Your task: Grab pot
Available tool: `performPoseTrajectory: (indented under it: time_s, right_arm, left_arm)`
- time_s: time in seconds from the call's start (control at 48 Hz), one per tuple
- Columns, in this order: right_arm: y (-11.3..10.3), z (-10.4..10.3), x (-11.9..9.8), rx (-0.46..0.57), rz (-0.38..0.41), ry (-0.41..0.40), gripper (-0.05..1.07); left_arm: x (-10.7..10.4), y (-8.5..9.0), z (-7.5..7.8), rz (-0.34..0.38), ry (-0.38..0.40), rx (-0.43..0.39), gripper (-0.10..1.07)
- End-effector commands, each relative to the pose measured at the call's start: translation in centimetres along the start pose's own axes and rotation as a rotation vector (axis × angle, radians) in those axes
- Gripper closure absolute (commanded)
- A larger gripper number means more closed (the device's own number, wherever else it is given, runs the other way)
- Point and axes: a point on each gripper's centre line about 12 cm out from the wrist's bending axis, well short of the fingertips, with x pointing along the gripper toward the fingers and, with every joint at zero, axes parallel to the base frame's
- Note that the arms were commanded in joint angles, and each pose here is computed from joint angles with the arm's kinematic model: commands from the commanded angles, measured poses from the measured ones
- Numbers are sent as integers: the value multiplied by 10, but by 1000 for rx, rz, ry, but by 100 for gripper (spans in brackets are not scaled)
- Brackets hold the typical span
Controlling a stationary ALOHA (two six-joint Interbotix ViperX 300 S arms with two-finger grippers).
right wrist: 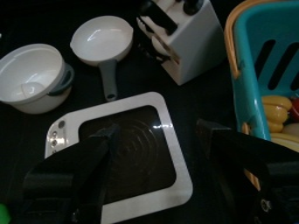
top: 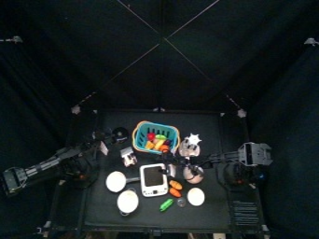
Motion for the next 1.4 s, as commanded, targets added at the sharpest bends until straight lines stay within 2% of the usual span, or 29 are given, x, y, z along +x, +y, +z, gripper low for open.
performPoseTrajectory:
  time_s: [0.0, 0.146, 0.312, 0.667, 0.854, 1.0, 1.188, 1.375]
  right_arm:
    - [14, 18, 3, -9, 30, -41, 3]
    - [41, 23, 16, -27, 78, -25, 3]
    - [54, 24, 27, -50, 88, 16, 3]
    - [54, 18, 32, -38, 78, 53, 3]
    - [54, 12, 31, -19, 74, 67, 3]
    - [54, 10, 30, -17, 74, 74, 3]
    - [53, 11, 29, -17, 71, 75, 3]
    - [53, 8, 28, -17, 67, 88, 3]
  left_arm:
    - [-8, -19, 2, -93, 16, 42, 9]
    - [-18, -47, -10, -239, 97, 126, 9]
    - [-30, -74, -26, -390, 192, 215, 9]
    - [-51, -114, -45, -629, 297, 223, 10]
    - [-47, -136, -49, -673, 364, 215, 10]
    - [-39, -154, -52, -682, 429, 252, 10]
    - [-33, -178, -47, -710, 427, 296, 10]
    - [-24, -192, -53, -712, 435, 300, 10]
